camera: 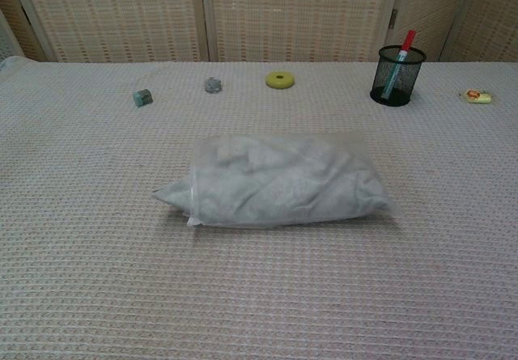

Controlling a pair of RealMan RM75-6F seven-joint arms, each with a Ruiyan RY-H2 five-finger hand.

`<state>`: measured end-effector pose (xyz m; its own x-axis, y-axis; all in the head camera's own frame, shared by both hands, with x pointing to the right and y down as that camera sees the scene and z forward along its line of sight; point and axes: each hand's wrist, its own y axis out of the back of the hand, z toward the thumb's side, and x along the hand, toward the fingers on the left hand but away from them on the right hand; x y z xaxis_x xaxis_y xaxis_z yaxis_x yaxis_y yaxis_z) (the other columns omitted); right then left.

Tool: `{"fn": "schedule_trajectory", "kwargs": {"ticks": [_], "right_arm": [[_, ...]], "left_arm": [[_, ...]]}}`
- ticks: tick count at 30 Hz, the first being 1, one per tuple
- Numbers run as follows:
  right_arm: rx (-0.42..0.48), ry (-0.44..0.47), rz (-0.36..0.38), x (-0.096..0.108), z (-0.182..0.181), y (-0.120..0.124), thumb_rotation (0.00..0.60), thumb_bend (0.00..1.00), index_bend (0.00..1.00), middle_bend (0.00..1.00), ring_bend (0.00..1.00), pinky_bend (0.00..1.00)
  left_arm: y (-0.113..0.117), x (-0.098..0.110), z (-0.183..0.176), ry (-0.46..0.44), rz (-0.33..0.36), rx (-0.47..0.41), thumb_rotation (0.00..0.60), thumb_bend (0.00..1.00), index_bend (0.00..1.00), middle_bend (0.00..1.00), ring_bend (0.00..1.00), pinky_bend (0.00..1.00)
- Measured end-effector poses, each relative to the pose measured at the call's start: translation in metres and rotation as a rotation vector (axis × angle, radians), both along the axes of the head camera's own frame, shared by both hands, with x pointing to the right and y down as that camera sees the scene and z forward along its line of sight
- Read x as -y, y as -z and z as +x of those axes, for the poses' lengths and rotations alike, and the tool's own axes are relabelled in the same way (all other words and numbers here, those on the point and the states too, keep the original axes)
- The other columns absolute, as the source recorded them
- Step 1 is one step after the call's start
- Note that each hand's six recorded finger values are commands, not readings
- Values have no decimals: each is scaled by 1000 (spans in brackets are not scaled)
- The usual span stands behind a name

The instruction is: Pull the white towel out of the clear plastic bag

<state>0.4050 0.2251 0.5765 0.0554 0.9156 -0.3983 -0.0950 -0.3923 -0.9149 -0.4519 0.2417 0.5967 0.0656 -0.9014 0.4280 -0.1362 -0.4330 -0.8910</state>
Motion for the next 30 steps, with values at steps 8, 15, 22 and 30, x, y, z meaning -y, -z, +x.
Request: {"fn": "schedule_trajectory", "kwargs": {"ticks": [8, 15, 22, 30], "right_arm": [[-2, 2, 4, 2, -2, -2, 600, 163, 0, 0, 0, 0], [-20, 10, -7, 4, -6, -12, 600, 164, 0, 0, 0, 0], [-38, 4, -36, 5, -5, -21, 600, 162, 0, 0, 0, 0], [-48, -6, -64, 10, -4, -29, 600, 162, 0, 0, 0, 0]], "left_arm": [[-8, -4, 17, -23, -6, -113, 600, 150, 337, 65, 0, 43], [-41, -4, 51, -28, 28, -204, 600, 211, 472, 100, 0, 95], [-86, 7, 111, -103, 65, -291, 600, 256, 474, 99, 0, 96], [-103, 15, 167, -165, 106, -372, 600, 317, 470, 99, 0, 93]]}}
